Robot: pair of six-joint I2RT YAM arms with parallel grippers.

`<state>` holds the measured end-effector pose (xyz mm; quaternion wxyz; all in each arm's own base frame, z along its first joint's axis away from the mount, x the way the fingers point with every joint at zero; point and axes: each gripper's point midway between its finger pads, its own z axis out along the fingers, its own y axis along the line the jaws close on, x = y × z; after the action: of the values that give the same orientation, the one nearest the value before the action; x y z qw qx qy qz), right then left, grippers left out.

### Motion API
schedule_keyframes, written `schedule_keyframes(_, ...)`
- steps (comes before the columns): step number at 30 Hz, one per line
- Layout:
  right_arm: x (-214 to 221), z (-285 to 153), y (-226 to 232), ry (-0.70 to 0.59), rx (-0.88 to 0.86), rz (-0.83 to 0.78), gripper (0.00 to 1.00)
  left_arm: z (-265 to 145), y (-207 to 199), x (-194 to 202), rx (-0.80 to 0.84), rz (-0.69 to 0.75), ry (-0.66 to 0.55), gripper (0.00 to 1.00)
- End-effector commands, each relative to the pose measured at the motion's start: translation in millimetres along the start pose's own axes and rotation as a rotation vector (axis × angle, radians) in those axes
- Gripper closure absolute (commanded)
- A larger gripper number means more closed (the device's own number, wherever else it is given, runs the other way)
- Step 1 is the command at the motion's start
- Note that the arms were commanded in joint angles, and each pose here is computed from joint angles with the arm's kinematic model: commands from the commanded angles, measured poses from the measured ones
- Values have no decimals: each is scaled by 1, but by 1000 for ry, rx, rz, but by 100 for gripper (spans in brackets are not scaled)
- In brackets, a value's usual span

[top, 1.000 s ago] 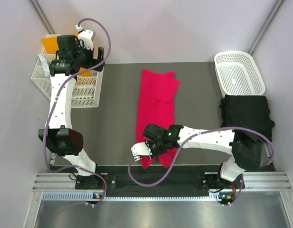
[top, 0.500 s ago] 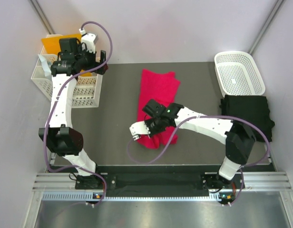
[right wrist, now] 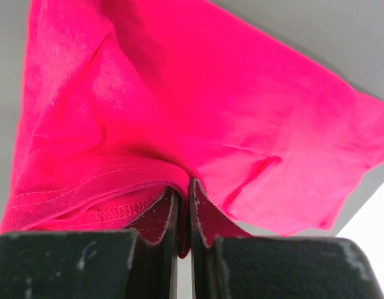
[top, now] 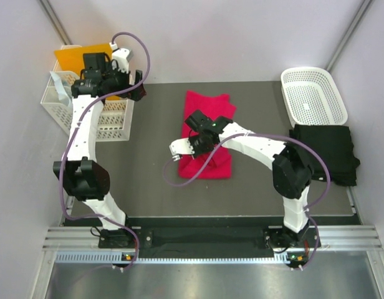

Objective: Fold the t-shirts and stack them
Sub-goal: Fold the tshirt

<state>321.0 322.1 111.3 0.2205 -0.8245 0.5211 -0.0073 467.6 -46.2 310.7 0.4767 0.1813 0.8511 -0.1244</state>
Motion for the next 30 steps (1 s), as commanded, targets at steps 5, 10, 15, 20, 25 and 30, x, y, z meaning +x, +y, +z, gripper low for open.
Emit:
schedule_keyframes(5, 1, -23, -65, -15, 158, -9, 99, 8, -1, 2, 36, 0, 5, 1)
schedule_keyframes(10, 5, -15, -71, -4, 170, -9, 98, 10, -1, 2, 42, -4, 6, 1)
schedule_keyframes(15, 6, -3, -75, -1, 177, -6, 97, 11, 0, 2, 37, 0, 8, 1)
schedule_keyframes(20, 10, 5, -78, 4, 193, 13, 92, 11, 0, 4, 38, -2, 12, 1)
schedule_keyframes(25, 17, 11, -81, 22, 216, 34, 91, 13, 1, 8, 36, -6, 21, 1)
schedule_keyframes(30, 25, 15, -93, 56, 293, 84, 54, 14, 1, 11, 38, -11, 28, 1)
